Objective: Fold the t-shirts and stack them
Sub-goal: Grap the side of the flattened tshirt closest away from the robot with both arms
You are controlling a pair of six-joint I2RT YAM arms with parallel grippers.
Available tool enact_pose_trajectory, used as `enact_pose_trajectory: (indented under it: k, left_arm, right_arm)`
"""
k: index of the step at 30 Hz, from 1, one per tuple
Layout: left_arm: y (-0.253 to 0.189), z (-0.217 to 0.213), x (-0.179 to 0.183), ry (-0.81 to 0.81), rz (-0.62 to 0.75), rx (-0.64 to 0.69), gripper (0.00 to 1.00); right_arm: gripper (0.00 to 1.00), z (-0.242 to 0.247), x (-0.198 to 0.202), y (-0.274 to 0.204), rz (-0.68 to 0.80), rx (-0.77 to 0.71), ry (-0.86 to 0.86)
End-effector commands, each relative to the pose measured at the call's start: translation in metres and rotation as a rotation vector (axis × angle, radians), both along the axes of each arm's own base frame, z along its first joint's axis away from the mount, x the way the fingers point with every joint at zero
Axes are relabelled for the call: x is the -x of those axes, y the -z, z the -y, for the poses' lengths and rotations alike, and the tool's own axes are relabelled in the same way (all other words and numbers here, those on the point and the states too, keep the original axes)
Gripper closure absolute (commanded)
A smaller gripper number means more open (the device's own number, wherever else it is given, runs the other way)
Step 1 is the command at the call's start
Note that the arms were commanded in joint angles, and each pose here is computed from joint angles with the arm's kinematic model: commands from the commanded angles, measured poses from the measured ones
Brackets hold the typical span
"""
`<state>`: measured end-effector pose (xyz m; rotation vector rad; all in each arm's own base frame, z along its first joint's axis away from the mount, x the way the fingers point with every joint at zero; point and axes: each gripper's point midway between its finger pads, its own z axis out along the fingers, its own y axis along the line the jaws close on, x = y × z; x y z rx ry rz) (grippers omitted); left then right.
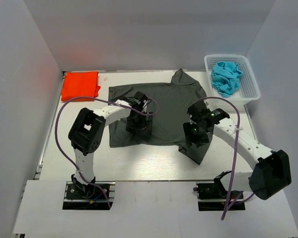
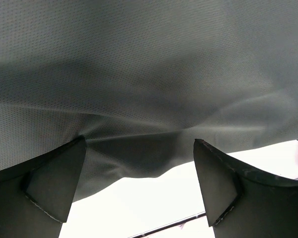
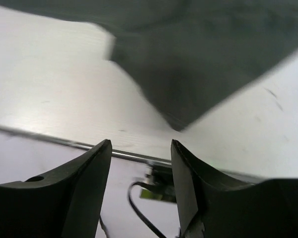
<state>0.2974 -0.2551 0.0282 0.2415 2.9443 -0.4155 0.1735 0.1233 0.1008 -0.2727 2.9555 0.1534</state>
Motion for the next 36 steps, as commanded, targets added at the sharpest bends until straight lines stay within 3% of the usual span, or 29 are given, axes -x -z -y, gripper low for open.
enact_pose_trajectory:
  k: [1, 5, 12, 14, 20, 21, 24, 25, 27, 33, 36]
  left_arm:
    - [-0.019, -0.013, -0.003, -0.011, 0.04, -0.033, 0.0]
    - [-0.039, -0.018, -0.01, -0.035, 0.079, -0.059, 0.0]
    - [-0.079, -0.027, -0.013, -0.091, 0.141, -0.047, 0.0]
    - [-0.081, -0.039, -0.013, -0.155, 0.152, -0.076, 0.0]
    - [-0.06, -0.111, 0.017, -0.441, 0.077, -0.205, 0.0]
    - [-0.058, -0.116, 0.017, -0.478, 0.084, -0.192, 0.0]
    - [-0.05, -0.136, 0.033, -0.599, 0.047, -0.178, 0.0]
    - [-0.046, -0.146, 0.042, -0.631, 0.029, -0.211, 0.0]
    - [-0.049, -0.158, 0.045, -0.685, 0.043, -0.206, 0.0]
    - [-0.047, -0.187, 0.06, -0.798, 0.049, -0.231, 0.0]
    - [-0.048, -0.179, 0.06, -0.8, 0.055, -0.15, 0.0]
  right_arm:
    - [0.42, -0.056, -0.011, -0.032, 0.082, -0.288, -0.18]
    - [0.44, -0.076, -0.016, -0.012, 0.046, -0.318, -0.222]
    - [0.47, -0.069, -0.032, 0.036, 0.049, -0.137, -0.244]
    - [0.52, -0.073, -0.028, 0.049, 0.026, -0.127, -0.267]
    - [0.53, -0.06, -0.022, 0.078, 0.012, -0.043, -0.233]
    - [0.63, -0.052, -0.023, 0.085, 0.021, 0.005, -0.226]
    - [0.78, -0.05, -0.022, 0.1, 0.0, 0.043, -0.222]
    - [0.9, -0.054, -0.024, 0.102, 0.01, 0.031, -0.229]
    - [0.99, -0.059, -0.021, 0.105, 0.009, 0.011, -0.248]
    - [1.0, -0.077, -0.012, 0.094, -0.011, -0.045, -0.276]
    - [1.0, -0.075, -0.02, 0.079, 0.028, -0.009, -0.275]
